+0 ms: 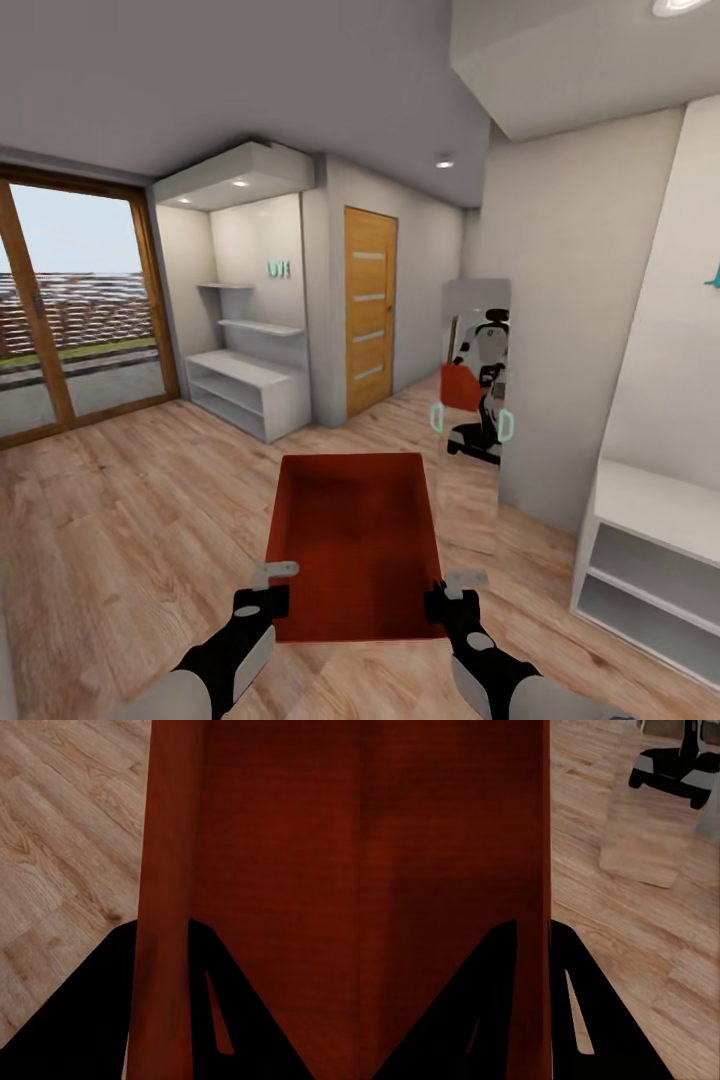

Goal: Move the two storage containers from the living room to the garage. In the garage, place one container on the floor and stack the other container on top of it (either order is fine).

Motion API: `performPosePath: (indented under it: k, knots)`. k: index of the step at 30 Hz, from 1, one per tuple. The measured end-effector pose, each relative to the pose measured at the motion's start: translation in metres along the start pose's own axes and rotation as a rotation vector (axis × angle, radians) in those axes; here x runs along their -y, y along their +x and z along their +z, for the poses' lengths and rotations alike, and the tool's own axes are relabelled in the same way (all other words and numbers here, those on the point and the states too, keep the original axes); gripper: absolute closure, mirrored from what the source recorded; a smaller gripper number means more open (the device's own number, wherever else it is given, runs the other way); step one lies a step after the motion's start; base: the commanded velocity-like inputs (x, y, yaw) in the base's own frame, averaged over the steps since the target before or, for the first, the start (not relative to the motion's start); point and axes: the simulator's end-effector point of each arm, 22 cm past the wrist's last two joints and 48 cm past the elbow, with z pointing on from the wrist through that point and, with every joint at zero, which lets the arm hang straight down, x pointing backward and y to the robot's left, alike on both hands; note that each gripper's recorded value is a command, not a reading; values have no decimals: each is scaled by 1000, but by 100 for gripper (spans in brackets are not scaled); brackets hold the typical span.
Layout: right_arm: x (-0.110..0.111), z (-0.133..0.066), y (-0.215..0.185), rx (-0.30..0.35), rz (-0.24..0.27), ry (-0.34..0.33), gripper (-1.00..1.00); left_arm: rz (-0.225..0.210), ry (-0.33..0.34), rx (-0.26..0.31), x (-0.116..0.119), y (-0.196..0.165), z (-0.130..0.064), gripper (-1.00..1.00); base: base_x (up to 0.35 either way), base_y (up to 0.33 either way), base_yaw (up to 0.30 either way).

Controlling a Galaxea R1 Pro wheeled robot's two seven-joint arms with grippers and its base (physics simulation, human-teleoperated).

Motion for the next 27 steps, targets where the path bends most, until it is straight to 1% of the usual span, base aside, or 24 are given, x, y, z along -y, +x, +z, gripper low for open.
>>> performPosePath:
  k: [18,21,27]
  knots:
    - [0,0,0,0,1,0,100,1,0,0,0,0,0,100,322,0,3]
    - [0,0,0,0,1,0,100,0,0,0,0,0,0,100,322,0,142]
    - [1,0,0,0,2,-1,100,0,0,0,1,0,0,100,322,0,251]
